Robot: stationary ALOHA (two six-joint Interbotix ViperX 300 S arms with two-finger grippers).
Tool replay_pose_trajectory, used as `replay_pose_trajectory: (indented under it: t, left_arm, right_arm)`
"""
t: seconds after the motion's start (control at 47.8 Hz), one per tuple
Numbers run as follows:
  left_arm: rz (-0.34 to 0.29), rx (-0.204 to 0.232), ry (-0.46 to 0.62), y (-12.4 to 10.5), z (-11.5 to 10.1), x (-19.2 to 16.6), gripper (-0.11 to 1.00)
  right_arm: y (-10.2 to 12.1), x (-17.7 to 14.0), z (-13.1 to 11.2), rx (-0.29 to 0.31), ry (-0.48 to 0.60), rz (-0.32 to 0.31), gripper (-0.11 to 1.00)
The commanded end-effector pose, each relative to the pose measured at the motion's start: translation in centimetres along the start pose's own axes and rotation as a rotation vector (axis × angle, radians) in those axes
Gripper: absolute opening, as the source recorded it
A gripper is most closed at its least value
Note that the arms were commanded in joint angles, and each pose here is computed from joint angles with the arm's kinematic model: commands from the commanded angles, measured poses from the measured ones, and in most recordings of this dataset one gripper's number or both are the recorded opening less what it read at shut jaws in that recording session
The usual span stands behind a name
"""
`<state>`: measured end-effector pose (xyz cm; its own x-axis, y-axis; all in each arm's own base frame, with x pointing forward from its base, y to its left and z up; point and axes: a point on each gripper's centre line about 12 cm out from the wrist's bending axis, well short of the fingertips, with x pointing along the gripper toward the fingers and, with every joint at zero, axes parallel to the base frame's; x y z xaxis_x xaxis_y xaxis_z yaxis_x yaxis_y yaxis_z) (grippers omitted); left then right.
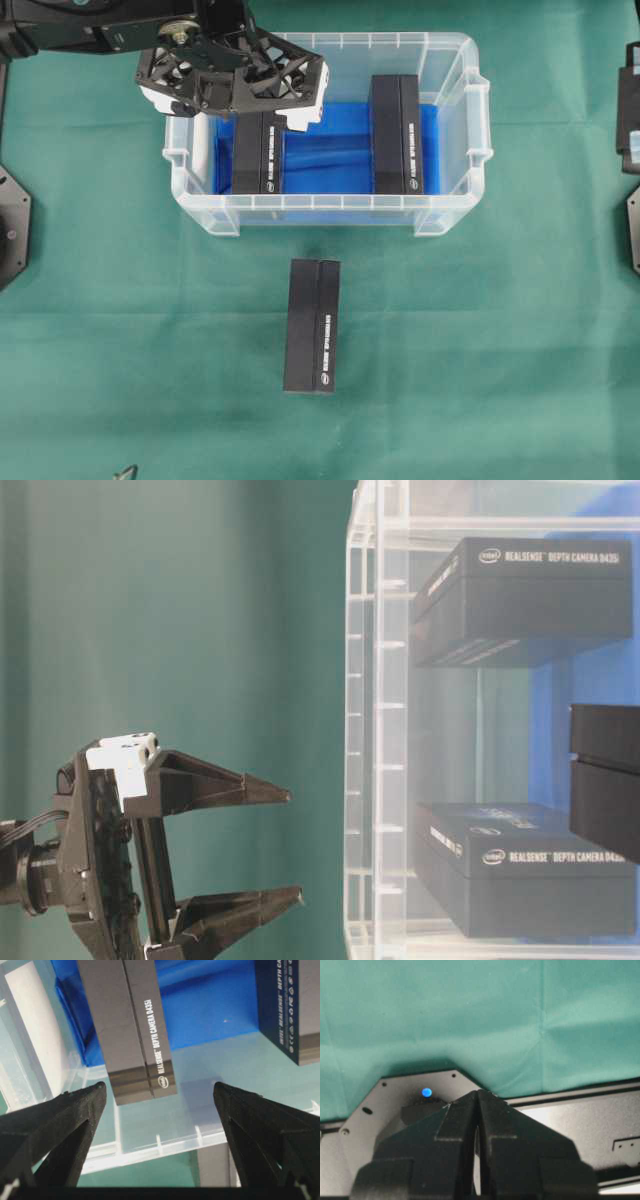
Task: Take the box out of the case with the left arm.
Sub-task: 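Lower the left gripper around the left box and close on it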
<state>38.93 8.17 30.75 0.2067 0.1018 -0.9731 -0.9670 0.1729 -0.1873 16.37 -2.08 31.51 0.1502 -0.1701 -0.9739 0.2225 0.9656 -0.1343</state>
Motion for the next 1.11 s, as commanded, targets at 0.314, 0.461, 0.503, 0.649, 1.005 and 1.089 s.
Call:
replay_pose_trajectory:
  t: [0.314, 0.461, 0.503, 0.649, 1.005, 1.089]
  left_arm:
    - [-0.025, -0.004, -0.013, 0.2, 0.1, -1.0, 0.87]
    - [-0.013, -0.004, -0.008, 0.4, 0.0, -0.6, 0.87]
    - [-0.008, -0.004, -0.008, 0.4, 0.0, -0.4, 0.87]
    - [-0.001, -0.003, -0.005, 0.6, -0.1, 0.1, 0.87]
    - [0.001, 0.001, -0.008, 1.1, -0.4, 2.5, 0.87]
    - [0.005, -0.007, -0.009, 1.3, -0.5, 3.1, 0.87]
  right_arm:
    - [-0.1, -0.3, 0.2, 0.002, -0.015, 0.001, 0.0]
    - [-0.1, -0.3, 0.2, 0.002, -0.016, 0.001, 0.0]
    - [-0.1, -0.3, 0.2, 0.002, -0.015, 0.001, 0.0]
    - [-0.1, -0.3, 0.1, 0.003, -0.013, 0.001, 0.0]
    - [-0.1, -0.3, 0.2, 0.004, -0.015, 0.001, 0.0]
    - [-0.1, -0.3, 0.2, 0.004, -0.016, 0.001, 0.0]
